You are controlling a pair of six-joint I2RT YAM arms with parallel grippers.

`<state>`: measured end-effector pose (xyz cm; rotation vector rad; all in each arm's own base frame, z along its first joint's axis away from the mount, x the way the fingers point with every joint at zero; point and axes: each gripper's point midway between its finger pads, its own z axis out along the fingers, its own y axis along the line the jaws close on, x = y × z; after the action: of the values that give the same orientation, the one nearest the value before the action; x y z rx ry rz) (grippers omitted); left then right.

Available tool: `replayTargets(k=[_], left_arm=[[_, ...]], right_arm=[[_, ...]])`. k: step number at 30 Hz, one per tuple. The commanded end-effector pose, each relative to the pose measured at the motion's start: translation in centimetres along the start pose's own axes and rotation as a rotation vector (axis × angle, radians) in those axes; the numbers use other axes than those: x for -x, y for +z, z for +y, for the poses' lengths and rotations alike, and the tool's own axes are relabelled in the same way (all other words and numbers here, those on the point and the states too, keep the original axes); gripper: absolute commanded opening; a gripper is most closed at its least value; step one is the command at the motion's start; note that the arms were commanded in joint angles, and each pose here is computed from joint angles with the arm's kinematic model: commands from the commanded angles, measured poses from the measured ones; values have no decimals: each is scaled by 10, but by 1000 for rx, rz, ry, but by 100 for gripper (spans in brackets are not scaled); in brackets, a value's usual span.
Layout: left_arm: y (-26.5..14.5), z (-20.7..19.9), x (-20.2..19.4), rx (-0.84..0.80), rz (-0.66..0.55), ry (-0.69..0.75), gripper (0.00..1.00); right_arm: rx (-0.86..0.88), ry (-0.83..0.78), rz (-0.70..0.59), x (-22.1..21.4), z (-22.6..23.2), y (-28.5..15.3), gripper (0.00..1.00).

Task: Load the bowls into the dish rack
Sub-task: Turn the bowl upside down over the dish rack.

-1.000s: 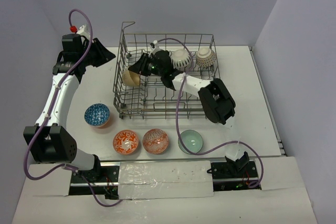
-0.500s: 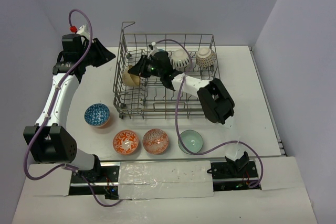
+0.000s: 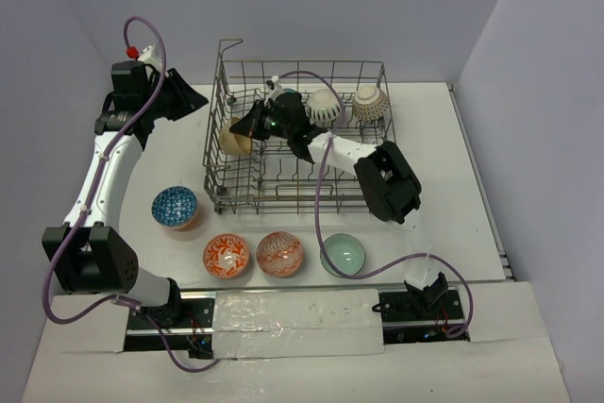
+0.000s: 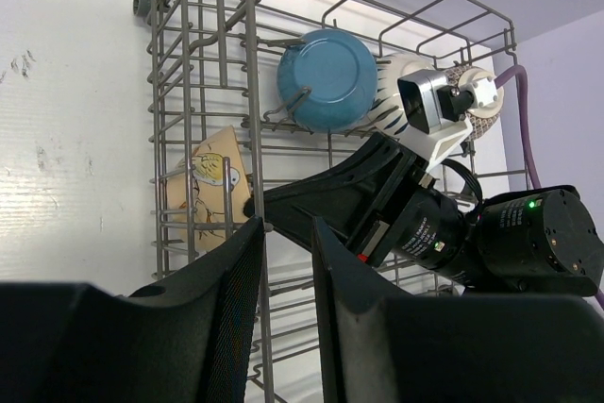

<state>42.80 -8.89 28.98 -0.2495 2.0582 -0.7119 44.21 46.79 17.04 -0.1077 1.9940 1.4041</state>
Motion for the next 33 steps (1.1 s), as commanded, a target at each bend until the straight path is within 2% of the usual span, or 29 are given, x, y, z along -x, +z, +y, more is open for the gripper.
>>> replayTargets(k=[1,15,33], left_arm=[[0,-5,7,-33,-30,11,33],[1,-4,7,-27,-28,11,33],[4,1,5,-13,-23,9,33]], right_arm=[[58,-53,-23,10,23,-1,0],[92,-5,-125,31,30,-35,0],[93,17,-139,30,13,-62,0]])
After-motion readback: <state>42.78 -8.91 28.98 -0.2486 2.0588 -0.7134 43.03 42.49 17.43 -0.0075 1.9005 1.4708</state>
